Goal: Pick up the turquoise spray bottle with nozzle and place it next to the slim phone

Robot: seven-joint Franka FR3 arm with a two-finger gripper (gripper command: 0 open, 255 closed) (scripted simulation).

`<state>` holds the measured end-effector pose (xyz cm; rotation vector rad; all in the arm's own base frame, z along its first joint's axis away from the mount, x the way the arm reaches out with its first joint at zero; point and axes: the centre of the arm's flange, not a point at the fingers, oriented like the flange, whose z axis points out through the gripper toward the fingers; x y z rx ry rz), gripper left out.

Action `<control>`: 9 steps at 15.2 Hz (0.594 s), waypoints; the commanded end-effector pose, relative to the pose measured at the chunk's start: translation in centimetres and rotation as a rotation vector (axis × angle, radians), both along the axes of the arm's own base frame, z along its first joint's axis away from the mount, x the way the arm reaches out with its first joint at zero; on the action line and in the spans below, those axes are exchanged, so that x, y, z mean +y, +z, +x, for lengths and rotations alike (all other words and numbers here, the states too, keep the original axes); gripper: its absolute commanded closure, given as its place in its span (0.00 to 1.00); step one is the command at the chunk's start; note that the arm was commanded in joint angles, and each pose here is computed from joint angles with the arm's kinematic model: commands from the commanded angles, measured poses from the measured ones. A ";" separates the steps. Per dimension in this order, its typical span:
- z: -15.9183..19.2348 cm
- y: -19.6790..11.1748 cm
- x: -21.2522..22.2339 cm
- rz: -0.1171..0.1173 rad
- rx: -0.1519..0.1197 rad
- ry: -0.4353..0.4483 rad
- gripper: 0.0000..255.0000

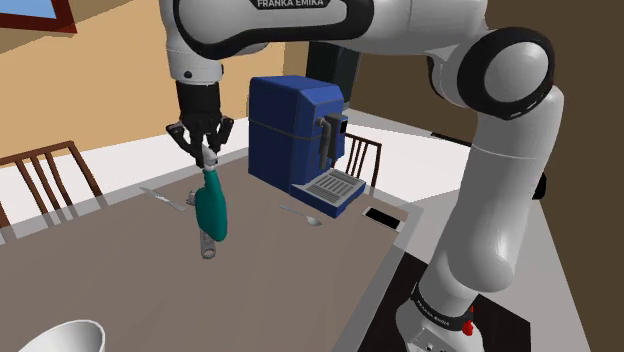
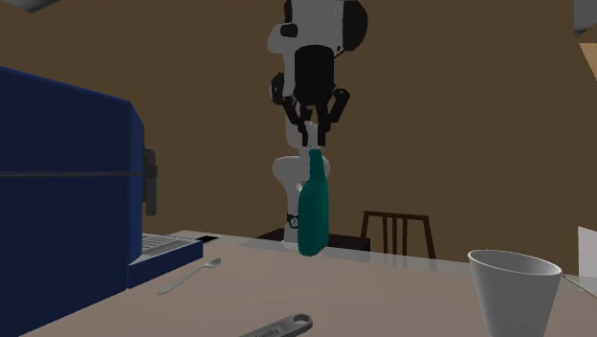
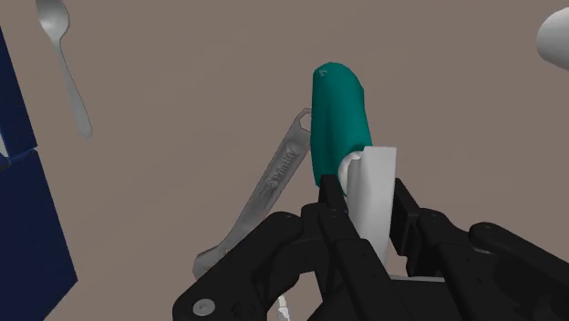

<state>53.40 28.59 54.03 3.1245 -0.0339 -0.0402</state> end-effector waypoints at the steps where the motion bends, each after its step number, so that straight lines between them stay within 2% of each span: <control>1: -1.3 1.1 -2.1 0.000 0.000 0.000 1.00; 9: -6.2 5.1 -10.6 0.000 0.000 0.000 1.00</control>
